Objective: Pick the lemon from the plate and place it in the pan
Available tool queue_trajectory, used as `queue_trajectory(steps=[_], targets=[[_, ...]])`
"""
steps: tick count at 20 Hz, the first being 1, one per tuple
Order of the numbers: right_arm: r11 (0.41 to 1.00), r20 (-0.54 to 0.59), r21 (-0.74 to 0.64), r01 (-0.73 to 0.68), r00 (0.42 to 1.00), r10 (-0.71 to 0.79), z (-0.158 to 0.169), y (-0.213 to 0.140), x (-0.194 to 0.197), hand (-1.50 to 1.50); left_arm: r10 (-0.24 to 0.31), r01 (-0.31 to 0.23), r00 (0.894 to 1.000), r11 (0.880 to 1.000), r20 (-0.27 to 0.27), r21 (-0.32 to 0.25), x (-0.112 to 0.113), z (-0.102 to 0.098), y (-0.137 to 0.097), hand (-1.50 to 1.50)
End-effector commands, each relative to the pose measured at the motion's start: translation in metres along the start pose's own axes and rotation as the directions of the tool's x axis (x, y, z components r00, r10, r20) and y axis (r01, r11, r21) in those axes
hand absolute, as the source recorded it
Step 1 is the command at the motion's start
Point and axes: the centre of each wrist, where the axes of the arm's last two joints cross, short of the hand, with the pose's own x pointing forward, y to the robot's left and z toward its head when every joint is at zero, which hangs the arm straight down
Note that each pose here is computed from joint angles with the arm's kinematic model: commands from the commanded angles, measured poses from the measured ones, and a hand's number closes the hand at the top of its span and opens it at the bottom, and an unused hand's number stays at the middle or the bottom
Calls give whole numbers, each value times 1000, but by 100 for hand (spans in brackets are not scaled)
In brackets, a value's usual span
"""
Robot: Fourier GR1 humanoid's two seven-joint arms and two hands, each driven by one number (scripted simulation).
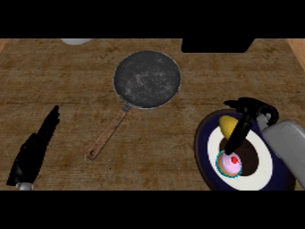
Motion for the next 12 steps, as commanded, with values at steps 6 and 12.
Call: queue_trajectory(steps=[6,12], targets=[[1000,-63,-13,-2,998,1,-2,5,4,-150,8,-8,1000,1000,1,0,2,5,14,0],[996,7,8,92,996,-92,-39,33,-2,150,-14,14,1000,1000,6,-12,11,-4,4,0]])
